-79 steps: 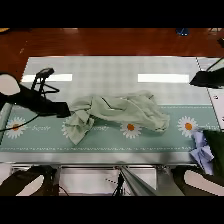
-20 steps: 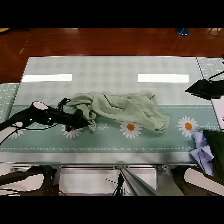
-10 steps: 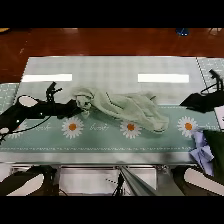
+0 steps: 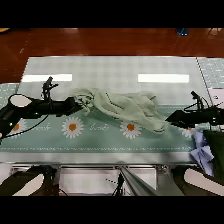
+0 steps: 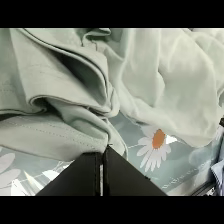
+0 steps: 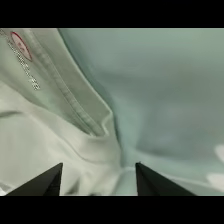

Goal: Fold the shirts.

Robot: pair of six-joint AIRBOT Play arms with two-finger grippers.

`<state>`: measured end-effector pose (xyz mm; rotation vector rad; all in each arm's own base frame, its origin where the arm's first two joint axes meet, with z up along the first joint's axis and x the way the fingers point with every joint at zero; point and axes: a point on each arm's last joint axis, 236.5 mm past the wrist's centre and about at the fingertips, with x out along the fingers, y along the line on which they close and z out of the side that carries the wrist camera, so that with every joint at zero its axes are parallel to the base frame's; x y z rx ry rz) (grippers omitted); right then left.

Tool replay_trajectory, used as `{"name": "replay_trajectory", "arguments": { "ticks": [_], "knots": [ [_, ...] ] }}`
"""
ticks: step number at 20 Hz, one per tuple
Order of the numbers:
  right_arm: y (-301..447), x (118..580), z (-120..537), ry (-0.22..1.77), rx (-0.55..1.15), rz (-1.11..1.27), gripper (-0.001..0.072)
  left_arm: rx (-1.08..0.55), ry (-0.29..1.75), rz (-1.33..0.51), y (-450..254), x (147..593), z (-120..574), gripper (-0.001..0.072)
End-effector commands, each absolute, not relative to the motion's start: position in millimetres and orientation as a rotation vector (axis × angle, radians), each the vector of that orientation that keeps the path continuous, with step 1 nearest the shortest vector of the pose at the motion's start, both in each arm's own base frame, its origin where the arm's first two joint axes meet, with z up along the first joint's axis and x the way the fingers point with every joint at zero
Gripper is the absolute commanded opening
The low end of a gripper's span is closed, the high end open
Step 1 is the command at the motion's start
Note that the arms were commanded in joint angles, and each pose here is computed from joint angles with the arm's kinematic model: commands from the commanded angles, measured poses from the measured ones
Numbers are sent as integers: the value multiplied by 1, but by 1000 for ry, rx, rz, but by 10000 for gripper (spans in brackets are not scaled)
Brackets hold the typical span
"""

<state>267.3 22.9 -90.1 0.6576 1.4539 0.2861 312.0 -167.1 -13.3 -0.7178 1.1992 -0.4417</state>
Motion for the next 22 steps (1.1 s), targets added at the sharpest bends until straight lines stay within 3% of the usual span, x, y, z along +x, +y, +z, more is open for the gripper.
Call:
{"name": "replay_trajectory", "arguments": {
  "ticks": [1,2,3,4,5,8,11,14,16,19,22],
  "knots": [
    [44,284,-102,1405,593,273,529,-696,1165,-472,-169,318,0,28],
    [54,291,-104,1392,562,268,515,-686,1145,-481,-169,323,7,29],
    [62,295,-104,1381,532,277,358,-667,1117,-498,-170,330,16,28],
    [70,298,-100,1380,502,307,114,-659,1093,-508,-170,336,26,28],
    [75,300,-91,1382,498,338,33,-651,1062,-521,-169,344,41,29],
    [64,330,-17,1254,423,404,32,-603,906,-572,-160,372,114,28],
    [29,369,116,894,307,335,32,-503,626,-601,-138,388,235,28],
    [-8,367,264,516,187,187,31,-389,320,-580,-112,368,363,28],
    [-20,347,330,366,131,103,31,-294,163,-548,-99,337,428,28],
    [-34,319,364,329,102,-5,30,-126,131,-461,-86,297,450,28],
    [-51,301,354,419,79,-96,30,-52,274,-379,-74,269,417,28]
  ]
}}
